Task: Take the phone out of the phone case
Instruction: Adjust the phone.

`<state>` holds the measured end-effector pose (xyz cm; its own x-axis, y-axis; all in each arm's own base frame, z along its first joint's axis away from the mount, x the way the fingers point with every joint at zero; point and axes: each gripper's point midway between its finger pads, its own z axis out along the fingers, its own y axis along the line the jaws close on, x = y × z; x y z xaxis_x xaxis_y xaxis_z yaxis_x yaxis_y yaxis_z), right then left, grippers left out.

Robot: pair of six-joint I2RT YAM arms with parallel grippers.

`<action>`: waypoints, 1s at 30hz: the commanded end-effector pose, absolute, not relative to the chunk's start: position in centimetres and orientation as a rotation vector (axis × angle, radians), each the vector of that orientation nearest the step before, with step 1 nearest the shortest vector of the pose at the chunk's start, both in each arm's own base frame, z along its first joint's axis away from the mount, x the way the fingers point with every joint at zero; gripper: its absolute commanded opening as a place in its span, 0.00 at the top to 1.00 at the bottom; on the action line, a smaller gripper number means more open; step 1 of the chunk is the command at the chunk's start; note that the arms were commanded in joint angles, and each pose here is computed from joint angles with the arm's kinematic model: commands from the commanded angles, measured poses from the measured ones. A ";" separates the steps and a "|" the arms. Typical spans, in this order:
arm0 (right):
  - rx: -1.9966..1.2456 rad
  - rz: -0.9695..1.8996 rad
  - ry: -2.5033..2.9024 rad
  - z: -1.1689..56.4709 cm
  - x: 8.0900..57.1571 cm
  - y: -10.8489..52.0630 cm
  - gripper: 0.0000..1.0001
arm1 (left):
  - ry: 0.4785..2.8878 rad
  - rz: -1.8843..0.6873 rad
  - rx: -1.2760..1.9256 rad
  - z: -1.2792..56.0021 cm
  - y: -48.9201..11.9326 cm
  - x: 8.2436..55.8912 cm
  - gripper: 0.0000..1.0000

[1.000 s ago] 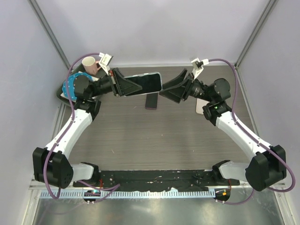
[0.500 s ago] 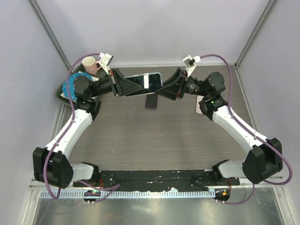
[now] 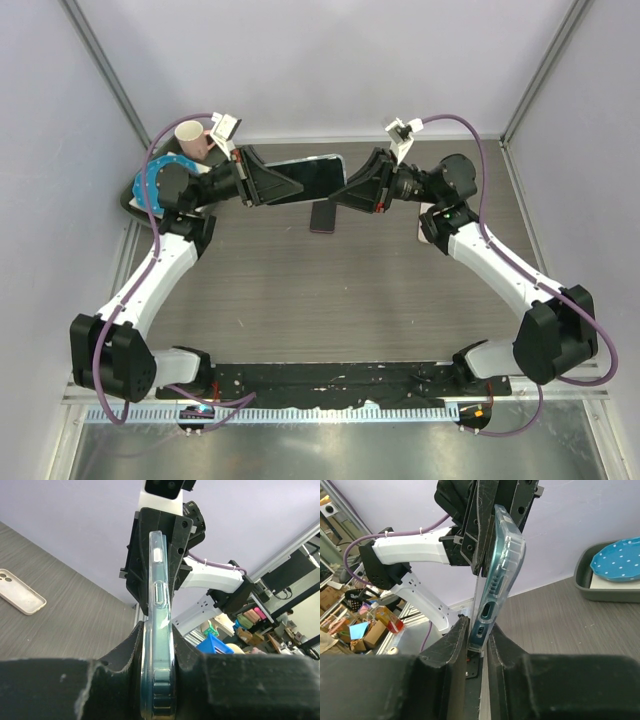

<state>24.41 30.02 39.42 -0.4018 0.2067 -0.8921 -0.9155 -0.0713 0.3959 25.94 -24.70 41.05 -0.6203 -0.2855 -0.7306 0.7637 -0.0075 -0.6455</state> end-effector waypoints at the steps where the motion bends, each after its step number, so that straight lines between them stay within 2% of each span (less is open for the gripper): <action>1: -0.943 1.602 1.145 41.7 22.4 29.8 0.81 | 1.414 -1.716 0.549 43.1 -24.3 25.0 1.00; 4: -1.023 1.643 1.047 42.4 19.9 29.5 0.89 | 1.426 -1.727 0.548 42.8 -24.4 24.9 1.00; 6: -1.109 1.647 0.990 42.3 18.1 29.4 0.99 | 1.438 -1.733 0.541 42.5 -24.5 25.0 1.00; 11: -1.265 1.594 0.884 42.4 14.7 29.6 0.99 | 1.480 -1.717 0.478 41.5 -24.5 26.3 1.00; 19: -1.403 1.568 0.706 44.0 11.8 28.6 0.99 | 1.699 -1.602 0.267 35.5 -24.6 30.4 1.00; 30: -1.450 1.558 0.644 44.1 10.7 28.5 0.99 | 1.958 -1.421 0.028 26.8 -23.7 34.0 1.00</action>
